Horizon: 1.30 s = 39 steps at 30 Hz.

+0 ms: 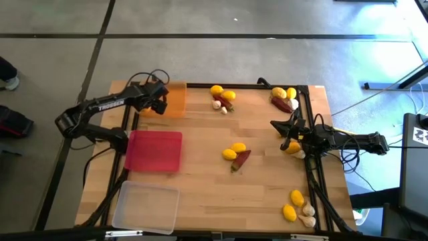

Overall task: Sort produce into baskets
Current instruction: Put the lemon into the yellow bin

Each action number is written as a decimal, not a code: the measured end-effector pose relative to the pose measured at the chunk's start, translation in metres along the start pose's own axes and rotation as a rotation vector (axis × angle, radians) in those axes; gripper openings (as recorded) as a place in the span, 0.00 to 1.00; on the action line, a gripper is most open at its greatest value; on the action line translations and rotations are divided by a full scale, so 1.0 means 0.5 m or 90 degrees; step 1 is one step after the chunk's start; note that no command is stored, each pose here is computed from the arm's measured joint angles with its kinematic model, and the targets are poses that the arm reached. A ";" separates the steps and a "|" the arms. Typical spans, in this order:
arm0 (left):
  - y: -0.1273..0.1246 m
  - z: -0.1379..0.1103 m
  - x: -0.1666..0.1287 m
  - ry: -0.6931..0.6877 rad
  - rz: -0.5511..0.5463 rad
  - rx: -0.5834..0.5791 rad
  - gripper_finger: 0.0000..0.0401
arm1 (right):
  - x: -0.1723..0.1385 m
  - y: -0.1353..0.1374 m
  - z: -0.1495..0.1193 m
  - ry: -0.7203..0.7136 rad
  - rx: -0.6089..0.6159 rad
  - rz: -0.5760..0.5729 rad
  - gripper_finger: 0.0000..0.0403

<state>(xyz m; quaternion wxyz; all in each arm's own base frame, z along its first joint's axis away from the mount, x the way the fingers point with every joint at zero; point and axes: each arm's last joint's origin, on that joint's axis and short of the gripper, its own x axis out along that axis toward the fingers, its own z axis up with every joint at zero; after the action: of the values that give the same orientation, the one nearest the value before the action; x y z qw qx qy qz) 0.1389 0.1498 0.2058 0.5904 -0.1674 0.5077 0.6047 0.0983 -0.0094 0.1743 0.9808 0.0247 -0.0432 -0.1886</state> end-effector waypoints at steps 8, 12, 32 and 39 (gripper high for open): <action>-0.009 0.030 -0.104 -0.137 -0.090 0.005 0.65 | 0.000 0.000 0.000 0.000 0.008 0.000 0.01; -0.026 0.031 -0.148 -0.205 -0.189 0.018 0.65 | 0.000 0.000 0.000 0.000 0.008 0.000 0.01; -0.236 -0.001 -0.244 -0.369 -0.582 0.255 0.66 | 0.000 0.000 0.000 0.000 0.009 0.000 0.01; -0.322 -0.032 -0.243 -0.399 -0.669 0.376 0.66 | 0.000 0.000 0.000 0.001 0.009 0.000 0.01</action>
<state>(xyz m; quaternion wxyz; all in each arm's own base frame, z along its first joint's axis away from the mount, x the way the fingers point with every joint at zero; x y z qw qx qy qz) 0.3051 0.0367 0.2292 0.9460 -0.0408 0.3078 0.0934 0.0983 -0.0094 0.1743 0.9806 0.0319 -0.0441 -0.1881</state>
